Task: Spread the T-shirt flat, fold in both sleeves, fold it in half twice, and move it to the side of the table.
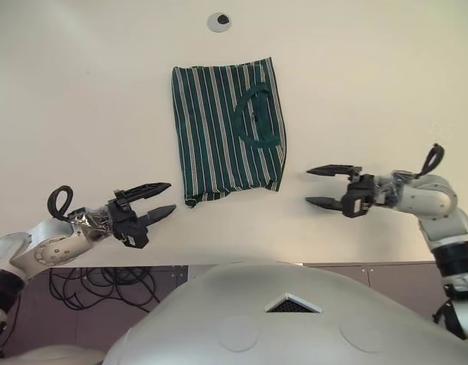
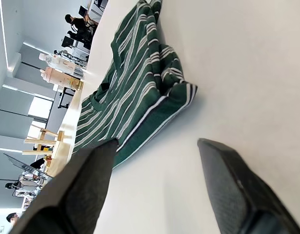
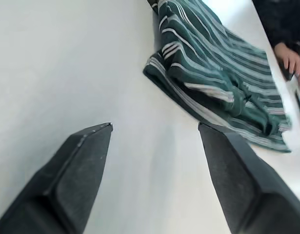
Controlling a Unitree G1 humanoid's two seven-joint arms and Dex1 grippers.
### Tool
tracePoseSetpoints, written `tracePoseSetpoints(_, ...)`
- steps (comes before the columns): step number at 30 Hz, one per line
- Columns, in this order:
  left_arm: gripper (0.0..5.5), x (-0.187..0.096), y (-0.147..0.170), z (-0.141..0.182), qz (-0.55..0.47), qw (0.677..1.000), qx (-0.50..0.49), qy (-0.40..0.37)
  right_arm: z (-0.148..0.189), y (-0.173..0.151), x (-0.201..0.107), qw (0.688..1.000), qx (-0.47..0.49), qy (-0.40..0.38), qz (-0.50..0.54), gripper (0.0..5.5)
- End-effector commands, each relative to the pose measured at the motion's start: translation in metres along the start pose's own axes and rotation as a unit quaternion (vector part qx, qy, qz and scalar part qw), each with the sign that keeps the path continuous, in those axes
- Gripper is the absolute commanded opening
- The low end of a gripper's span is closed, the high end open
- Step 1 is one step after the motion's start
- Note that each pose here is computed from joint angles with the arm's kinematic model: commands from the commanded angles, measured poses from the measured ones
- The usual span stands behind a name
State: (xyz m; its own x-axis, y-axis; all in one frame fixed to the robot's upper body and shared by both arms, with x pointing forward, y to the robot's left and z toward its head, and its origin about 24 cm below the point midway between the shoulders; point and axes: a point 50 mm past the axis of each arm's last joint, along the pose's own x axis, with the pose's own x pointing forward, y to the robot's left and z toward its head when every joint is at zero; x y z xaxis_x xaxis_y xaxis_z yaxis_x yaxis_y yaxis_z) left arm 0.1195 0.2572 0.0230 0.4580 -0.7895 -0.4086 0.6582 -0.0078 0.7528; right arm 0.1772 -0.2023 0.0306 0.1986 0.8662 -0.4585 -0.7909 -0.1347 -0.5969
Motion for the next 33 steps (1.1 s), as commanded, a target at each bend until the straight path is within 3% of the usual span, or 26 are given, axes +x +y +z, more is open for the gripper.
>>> tracePoseSetpoints(1, 3.00, 0.010, -0.041, -0.006, -0.137, 0.990, 0.003, 0.025, -0.009, 0.009, 0.023, 0.997, -0.054, 0.017, 0.054, 3.25)
tracePoseSetpoints(7, 3.00, 0.031, -0.043, -0.008, -0.172, 0.985, 0.016, 0.006, -0.020, 0.005, 0.049, 0.995, -0.071, 0.032, 0.057, 3.25)
tracePoseSetpoints(9, 2.69, 0.033, -0.045, -0.010, -0.189, 0.982, 0.013, 0.005, -0.023, 0.008, 0.052, 0.994, -0.075, 0.040, 0.070, 3.25)
tracePoseSetpoints(14, 1.74, 0.037, -0.051, -0.007, -0.205, 0.979, -0.002, -0.001, -0.022, 0.012, 0.055, 0.993, -0.077, 0.032, 0.085, 2.20)
tracePoseSetpoints(24, 1.59, 0.040, -0.051, -0.007, -0.214, 0.977, -0.003, -0.005, -0.019, 0.011, 0.055, 0.994, -0.068, 0.019, 0.080, 0.26)
tracePoseSetpoints(30, 1.59, 0.042, -0.049, -0.005, -0.213, 0.977, -0.001, -0.020, -0.015, 0.001, 0.056, 0.999, 0.000, -0.007, 0.034, 0.00)
tracePoseSetpoints(33, 1.48, 0.043, -0.041, 0.004, -0.188, 0.980, -0.061, -0.033, -0.010, -0.006, 0.051, 0.995, 0.096, -0.037, 0.014, 0.00)
